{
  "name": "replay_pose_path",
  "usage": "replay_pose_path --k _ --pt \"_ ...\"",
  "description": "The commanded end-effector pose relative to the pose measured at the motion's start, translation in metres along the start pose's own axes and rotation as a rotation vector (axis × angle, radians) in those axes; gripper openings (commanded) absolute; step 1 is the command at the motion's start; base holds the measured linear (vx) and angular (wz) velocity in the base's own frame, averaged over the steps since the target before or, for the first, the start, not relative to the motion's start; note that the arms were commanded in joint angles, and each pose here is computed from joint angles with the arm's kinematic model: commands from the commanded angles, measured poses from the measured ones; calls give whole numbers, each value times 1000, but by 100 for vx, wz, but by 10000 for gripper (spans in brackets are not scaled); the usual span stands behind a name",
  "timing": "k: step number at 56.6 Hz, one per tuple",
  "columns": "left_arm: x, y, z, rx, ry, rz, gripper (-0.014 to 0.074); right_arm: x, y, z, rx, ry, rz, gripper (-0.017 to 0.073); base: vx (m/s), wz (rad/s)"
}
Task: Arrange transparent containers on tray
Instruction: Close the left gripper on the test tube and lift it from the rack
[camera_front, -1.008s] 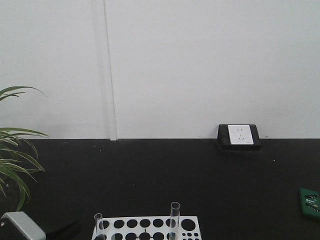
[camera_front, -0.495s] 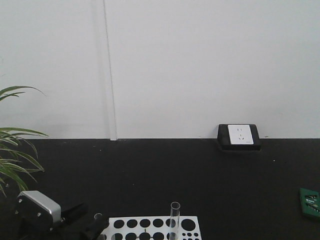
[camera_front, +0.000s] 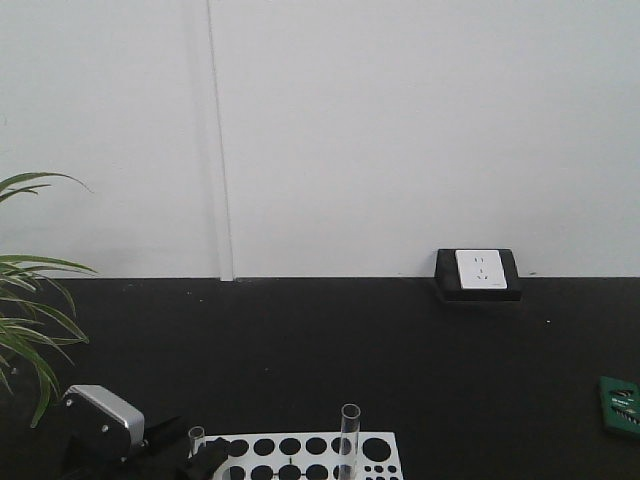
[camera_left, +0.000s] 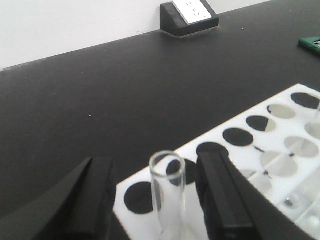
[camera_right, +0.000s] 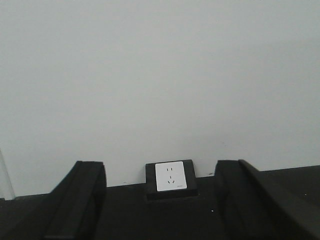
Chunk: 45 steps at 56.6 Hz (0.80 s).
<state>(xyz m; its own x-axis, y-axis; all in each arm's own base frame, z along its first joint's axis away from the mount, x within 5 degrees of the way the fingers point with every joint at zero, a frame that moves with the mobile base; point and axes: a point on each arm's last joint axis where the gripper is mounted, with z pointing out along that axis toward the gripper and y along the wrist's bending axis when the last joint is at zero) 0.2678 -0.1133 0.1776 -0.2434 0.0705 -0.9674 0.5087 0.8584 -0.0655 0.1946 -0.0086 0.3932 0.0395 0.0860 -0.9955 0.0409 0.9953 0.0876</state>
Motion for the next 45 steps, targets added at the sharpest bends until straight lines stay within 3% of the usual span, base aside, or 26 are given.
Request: replay_pose_path --k 1,14,33,45 --pt "-24 -2 4 21 -133 -20 470 -20 1 -2 -8 -128 -12 504 0 0" --pt "-17 -1 9 21 -108 -46 419 -20 1 -2 -8 -128 -12 504 0 0" --pt "-18 -2 9 26 -125 -45 -6 -20 1 -2 -8 -127 -27 504 0 0" --pt "-31 -4 4 44 -215 -39 -6 -20 1 -2 -8 -127 -27 504 0 0"
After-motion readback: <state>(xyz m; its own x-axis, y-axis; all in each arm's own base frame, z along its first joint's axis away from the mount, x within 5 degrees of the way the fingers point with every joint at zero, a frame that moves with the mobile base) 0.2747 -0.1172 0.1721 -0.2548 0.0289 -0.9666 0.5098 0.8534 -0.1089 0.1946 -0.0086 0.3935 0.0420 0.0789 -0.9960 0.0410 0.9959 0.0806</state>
